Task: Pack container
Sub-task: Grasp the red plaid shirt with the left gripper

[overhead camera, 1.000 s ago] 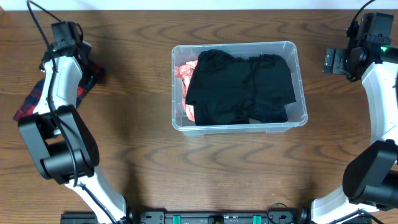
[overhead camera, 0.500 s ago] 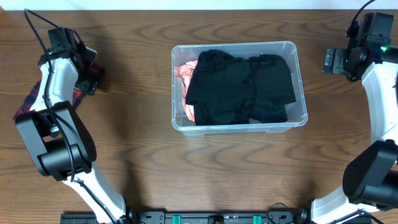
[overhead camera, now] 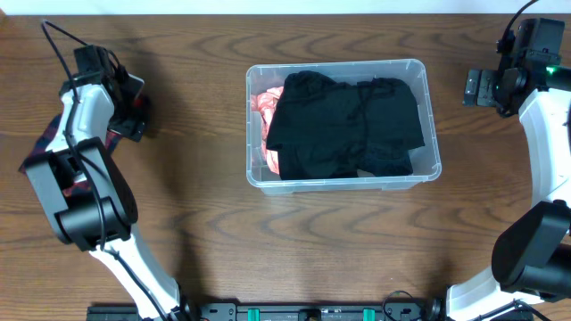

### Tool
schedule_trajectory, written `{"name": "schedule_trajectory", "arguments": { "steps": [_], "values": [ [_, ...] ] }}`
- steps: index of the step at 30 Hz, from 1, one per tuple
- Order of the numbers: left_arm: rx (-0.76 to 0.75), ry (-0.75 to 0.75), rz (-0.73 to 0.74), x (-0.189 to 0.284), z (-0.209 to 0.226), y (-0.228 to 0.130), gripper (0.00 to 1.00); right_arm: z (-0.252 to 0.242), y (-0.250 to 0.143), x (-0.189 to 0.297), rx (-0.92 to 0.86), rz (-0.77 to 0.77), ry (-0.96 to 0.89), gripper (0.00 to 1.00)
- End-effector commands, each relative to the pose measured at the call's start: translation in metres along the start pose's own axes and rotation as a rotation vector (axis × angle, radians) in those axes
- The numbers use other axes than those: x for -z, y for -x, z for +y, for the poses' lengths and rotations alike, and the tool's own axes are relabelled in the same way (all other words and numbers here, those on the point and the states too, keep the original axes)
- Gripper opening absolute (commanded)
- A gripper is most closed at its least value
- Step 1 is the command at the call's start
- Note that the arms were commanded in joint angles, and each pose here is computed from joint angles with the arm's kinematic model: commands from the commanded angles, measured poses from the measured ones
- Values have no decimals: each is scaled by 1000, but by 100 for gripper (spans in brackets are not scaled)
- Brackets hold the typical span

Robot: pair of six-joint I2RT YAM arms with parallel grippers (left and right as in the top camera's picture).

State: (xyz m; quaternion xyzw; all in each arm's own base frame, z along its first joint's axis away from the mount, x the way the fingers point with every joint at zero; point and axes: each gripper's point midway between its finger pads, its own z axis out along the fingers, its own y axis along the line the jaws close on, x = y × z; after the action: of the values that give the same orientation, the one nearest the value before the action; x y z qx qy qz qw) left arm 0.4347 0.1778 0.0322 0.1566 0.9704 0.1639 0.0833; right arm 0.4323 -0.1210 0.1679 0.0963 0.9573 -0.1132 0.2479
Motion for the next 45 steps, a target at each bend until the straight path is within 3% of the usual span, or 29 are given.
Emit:
{"name": "schedule_trajectory", "arguments": {
  "steps": [1,4,12,19,24,31,38,45],
  "values": [
    [-20,-49,53,-23,-14,-12,93,-2,8,10,-22,-31,-1,99],
    [-31,-26,82,-26,-9,-18,92,-2,8,10,-22,-31,-1,99],
    [-45,-12,87,-26,-7,-18,76,-2,8,10,-22,-31,-1,99],
    [-43,-7,81,-26,-5,-17,50,-2,8,10,-22,-31,-1,99],
    [-43,-5,79,-26,-5,-16,46,-2,8,10,-21,-31,-1,99],
    [-40,22,75,-25,0,-14,7,-2,8,10,-21,-31,-1,99],
    [-36,56,29,-9,8,-2,6,-2,8,10,-21,-31,-1,99],
    [-85,155,-109,54,22,30,6,-2,8,10,-21,-31,0,99]
  ]
}}
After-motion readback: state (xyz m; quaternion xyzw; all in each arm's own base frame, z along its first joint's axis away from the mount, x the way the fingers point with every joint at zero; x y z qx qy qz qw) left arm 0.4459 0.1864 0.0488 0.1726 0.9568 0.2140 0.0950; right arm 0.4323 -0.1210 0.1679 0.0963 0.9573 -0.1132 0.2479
